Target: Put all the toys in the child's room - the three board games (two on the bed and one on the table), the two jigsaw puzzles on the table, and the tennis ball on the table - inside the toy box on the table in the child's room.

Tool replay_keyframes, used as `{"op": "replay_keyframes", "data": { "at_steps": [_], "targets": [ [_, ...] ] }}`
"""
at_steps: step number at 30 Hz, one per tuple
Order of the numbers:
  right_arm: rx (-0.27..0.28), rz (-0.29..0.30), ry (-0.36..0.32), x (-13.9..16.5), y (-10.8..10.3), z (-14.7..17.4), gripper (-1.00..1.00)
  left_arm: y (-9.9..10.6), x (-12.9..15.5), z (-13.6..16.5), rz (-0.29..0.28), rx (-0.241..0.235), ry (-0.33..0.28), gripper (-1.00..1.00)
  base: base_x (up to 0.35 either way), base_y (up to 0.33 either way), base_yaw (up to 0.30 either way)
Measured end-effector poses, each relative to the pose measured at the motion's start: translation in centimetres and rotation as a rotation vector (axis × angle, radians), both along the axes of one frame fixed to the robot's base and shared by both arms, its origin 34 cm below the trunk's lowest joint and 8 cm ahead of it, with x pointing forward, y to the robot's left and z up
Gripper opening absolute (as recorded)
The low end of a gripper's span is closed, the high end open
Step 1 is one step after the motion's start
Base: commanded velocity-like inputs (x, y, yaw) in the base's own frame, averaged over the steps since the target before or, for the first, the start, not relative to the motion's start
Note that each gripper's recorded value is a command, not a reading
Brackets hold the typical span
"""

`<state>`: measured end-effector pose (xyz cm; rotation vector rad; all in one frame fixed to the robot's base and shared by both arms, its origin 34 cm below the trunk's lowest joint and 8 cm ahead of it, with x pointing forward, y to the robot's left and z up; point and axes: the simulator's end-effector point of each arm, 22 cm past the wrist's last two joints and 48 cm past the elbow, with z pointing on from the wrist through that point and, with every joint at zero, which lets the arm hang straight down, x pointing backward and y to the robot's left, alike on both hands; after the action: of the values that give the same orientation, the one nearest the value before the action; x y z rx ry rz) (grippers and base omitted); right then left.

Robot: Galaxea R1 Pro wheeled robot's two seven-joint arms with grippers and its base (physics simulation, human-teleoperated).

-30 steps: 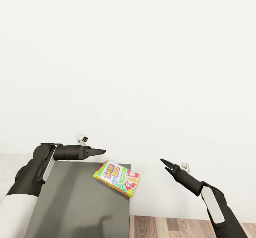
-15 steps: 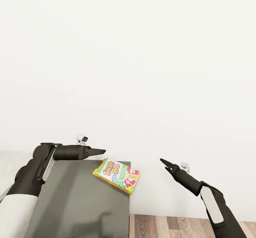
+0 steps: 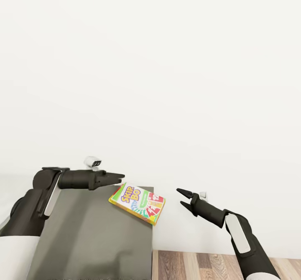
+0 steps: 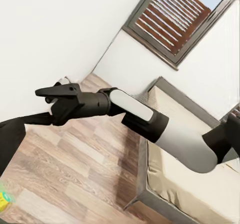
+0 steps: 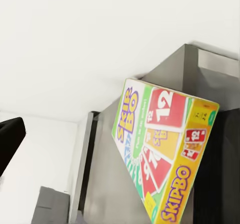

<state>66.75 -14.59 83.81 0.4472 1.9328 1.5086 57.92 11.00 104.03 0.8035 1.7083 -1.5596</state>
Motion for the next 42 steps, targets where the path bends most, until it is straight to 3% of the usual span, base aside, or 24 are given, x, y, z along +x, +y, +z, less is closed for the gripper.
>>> {"op": "replay_keyframes", "data": {
  "at_steps": [5,11,18,28,42],
  "targets": [
    [0.007,0.006,0.003,-0.1,0.6,-0.9,1.00,-0.1,-1.1,0.1,-0.024,-0.036,-0.018,1.00,0.000,0.000,0.000],
    [0.032,0.022,0.005,-0.4,2.6,-1.7,1.00,0.4,-1.4,-0.8,-0.025,-0.036,-0.022,1.00,0.000,0.000,0.000],
    [0.047,0.029,0.006,-0.6,3.5,-2.8,1.00,0.3,-1.9,-1.6,-0.036,-0.051,-0.030,1.00,0.000,0.000,0.000],
    [0.034,0.078,0.004,-1.3,5.4,-3.6,1.00,0.3,-2.1,-2.3,-0.040,-0.057,-0.030,1.00,0.000,0.000,0.000],
    [0.039,0.088,0.003,-1.6,5.8,-4.5,1.00,0.3,-2.3,-3.4,-0.040,-0.059,-0.024,1.00,0.000,0.000,0.000]
  ]
}}
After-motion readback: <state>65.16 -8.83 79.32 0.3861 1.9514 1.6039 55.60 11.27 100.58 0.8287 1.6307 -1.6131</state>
